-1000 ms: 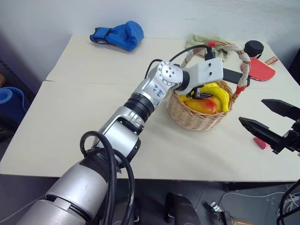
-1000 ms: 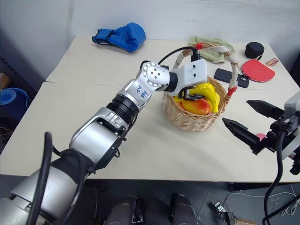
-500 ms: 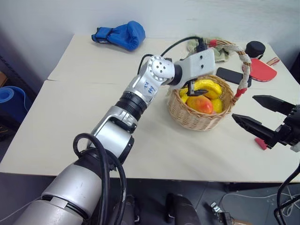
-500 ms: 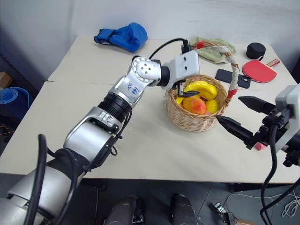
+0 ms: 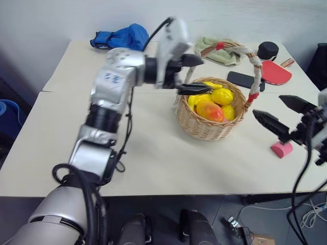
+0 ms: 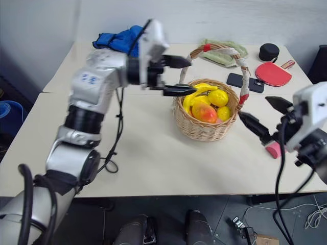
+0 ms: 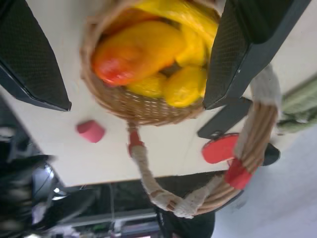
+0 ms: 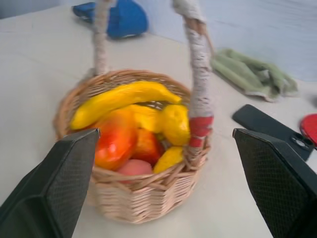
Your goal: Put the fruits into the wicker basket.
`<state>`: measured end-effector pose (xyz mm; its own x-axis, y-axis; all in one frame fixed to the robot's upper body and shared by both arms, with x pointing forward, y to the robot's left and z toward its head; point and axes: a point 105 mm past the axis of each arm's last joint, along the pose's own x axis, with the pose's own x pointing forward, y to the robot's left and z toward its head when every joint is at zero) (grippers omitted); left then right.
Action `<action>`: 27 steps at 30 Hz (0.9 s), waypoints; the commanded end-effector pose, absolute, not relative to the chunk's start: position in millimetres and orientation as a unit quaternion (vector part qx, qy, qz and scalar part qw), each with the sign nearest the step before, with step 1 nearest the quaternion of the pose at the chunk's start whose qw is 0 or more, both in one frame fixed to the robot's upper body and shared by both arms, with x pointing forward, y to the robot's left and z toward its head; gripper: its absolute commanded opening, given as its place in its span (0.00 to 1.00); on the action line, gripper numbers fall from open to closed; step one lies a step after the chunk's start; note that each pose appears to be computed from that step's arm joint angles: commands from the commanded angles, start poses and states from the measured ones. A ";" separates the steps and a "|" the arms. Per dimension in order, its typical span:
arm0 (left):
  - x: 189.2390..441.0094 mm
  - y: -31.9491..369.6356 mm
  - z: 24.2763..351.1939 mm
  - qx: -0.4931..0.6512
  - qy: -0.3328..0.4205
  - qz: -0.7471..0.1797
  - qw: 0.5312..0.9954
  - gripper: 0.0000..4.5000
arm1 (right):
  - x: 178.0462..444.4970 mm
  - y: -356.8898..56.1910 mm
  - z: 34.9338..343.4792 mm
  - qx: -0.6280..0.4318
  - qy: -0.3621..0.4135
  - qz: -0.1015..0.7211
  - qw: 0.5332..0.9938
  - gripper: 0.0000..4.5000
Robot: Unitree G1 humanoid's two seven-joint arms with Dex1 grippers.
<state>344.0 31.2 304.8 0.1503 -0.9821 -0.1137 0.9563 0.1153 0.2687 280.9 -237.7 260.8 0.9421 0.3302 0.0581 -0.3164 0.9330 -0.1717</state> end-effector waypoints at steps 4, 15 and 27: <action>312.9 74.7 308.7 0.140 -0.069 -0.653 0.741 0.99 | 316.0 -243.2 256.7 -0.062 -0.052 0.101 0.992 1.00; 308.2 83.4 311.7 0.114 -0.097 -0.614 0.775 1.00 | 346.4 -254.1 244.3 -0.021 -0.050 0.051 0.997 0.65; 321.7 78.2 315.5 0.124 -0.112 -0.596 0.785 1.00 | 339.4 -255.4 250.6 -0.004 -0.082 0.060 0.995 0.05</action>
